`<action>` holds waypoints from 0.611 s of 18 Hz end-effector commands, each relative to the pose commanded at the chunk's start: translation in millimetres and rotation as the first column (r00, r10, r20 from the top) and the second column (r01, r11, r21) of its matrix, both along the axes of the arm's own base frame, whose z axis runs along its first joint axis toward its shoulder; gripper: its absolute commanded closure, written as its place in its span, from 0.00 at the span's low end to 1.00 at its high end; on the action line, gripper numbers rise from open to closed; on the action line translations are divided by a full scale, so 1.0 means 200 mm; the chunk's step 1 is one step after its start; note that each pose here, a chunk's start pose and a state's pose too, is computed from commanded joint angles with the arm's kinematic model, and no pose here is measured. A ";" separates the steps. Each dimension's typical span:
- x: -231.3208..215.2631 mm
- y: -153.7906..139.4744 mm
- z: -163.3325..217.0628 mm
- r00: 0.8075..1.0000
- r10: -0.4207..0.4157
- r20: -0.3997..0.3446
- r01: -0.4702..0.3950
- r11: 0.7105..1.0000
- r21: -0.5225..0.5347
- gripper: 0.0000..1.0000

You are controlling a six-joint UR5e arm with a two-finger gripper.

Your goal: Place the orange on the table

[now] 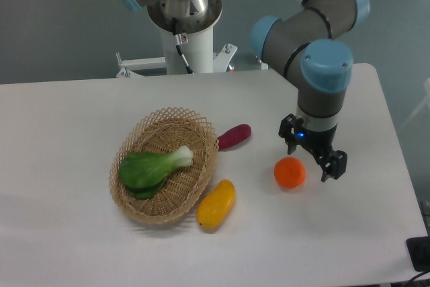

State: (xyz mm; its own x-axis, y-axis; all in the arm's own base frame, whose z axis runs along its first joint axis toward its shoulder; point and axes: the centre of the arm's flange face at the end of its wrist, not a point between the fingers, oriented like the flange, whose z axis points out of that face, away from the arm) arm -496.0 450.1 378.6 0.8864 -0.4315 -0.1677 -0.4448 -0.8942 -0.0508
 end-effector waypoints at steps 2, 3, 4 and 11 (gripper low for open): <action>-0.05 -0.06 0.03 1.000 -0.020 0.020 0.020 0.999 0.029 0.00; -0.07 -0.10 0.07 0.999 -0.031 0.015 0.030 0.999 0.044 0.00; -0.08 -0.14 0.09 0.999 -0.037 0.012 0.037 0.998 0.055 0.00; -0.16 -0.30 0.20 0.997 -0.070 0.037 0.064 0.989 0.135 0.00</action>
State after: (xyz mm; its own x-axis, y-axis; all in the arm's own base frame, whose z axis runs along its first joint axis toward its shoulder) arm -527.2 390.5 418.6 0.8636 -0.4664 -0.1912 -0.4986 -0.8462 -0.1879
